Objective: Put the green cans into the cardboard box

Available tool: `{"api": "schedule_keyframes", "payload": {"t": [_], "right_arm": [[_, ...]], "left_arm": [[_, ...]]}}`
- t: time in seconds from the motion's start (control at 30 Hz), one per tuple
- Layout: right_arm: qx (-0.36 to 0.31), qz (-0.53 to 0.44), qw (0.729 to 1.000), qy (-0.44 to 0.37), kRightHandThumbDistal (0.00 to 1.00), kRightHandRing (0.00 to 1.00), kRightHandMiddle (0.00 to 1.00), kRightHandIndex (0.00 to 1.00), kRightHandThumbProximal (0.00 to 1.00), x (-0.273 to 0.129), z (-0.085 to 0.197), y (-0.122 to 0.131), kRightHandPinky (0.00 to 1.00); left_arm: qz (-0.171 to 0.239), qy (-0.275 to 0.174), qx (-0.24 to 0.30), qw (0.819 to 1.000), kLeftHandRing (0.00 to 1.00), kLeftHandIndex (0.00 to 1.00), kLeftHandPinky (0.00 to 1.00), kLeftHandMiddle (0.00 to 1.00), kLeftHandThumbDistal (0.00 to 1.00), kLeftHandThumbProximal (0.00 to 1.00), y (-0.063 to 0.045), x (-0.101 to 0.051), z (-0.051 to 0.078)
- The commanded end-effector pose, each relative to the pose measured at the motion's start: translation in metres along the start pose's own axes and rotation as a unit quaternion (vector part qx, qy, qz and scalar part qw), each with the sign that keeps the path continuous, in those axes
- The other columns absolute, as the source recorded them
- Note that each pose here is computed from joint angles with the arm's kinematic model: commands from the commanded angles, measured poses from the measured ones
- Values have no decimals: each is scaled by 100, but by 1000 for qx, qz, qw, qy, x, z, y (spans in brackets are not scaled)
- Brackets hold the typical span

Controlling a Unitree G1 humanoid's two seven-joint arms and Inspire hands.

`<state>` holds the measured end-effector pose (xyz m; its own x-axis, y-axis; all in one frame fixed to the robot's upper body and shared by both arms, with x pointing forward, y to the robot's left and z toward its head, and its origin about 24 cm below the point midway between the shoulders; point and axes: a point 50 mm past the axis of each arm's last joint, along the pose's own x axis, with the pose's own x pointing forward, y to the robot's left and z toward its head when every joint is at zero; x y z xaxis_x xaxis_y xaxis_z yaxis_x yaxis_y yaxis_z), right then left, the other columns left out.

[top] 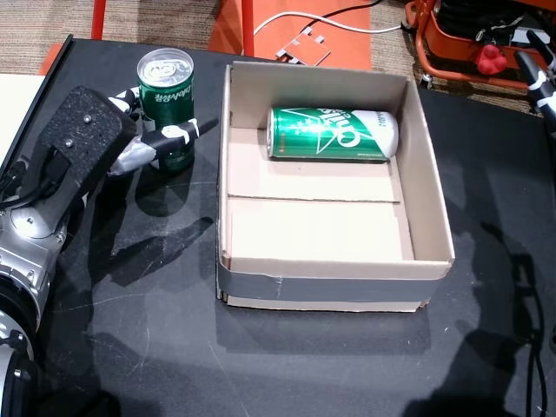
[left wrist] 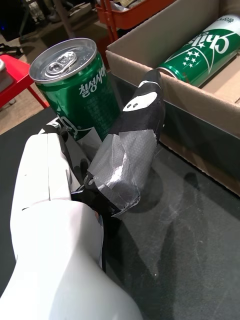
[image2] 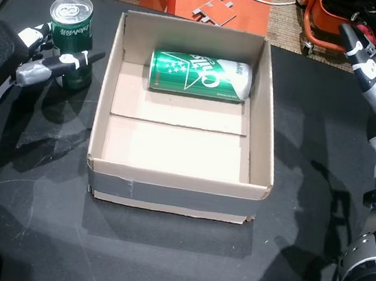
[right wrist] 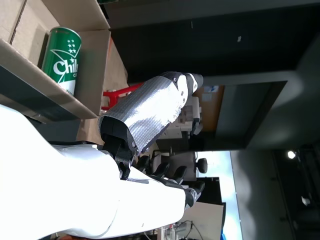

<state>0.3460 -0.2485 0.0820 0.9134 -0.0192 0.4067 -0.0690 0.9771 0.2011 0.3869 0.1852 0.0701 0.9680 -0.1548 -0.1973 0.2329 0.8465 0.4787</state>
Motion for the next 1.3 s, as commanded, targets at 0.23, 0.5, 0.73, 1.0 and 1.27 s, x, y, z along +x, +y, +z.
{"api": "schedule_keyframes", "payload": {"t": [0.23,0.5,0.73,1.0,1.27], "right_arm": [[20,-26,999,-30,100,86,83,74,49,0,5,-4,93],[42,-23,998,-38,100,84,80,71,40,1,5,-4,90],[42,-26,998,-38,100,83,79,70,40,2,5,-4,89],[34,-28,999,-29,100,83,77,69,42,2,3,-1,89],[11,-10,999,31,100,82,78,69,42,5,-10,14,87]], "left_arm": [[106,-29,-131,985,51,62,49,54,46,0,9,-1,2],[155,-35,-118,980,42,55,40,44,39,0,16,-4,2],[184,-27,-86,979,41,50,39,42,43,0,24,-7,-2],[192,-49,-72,978,39,48,38,40,40,0,30,-9,1],[156,-252,131,946,37,34,39,34,23,0,28,-9,68]]}}
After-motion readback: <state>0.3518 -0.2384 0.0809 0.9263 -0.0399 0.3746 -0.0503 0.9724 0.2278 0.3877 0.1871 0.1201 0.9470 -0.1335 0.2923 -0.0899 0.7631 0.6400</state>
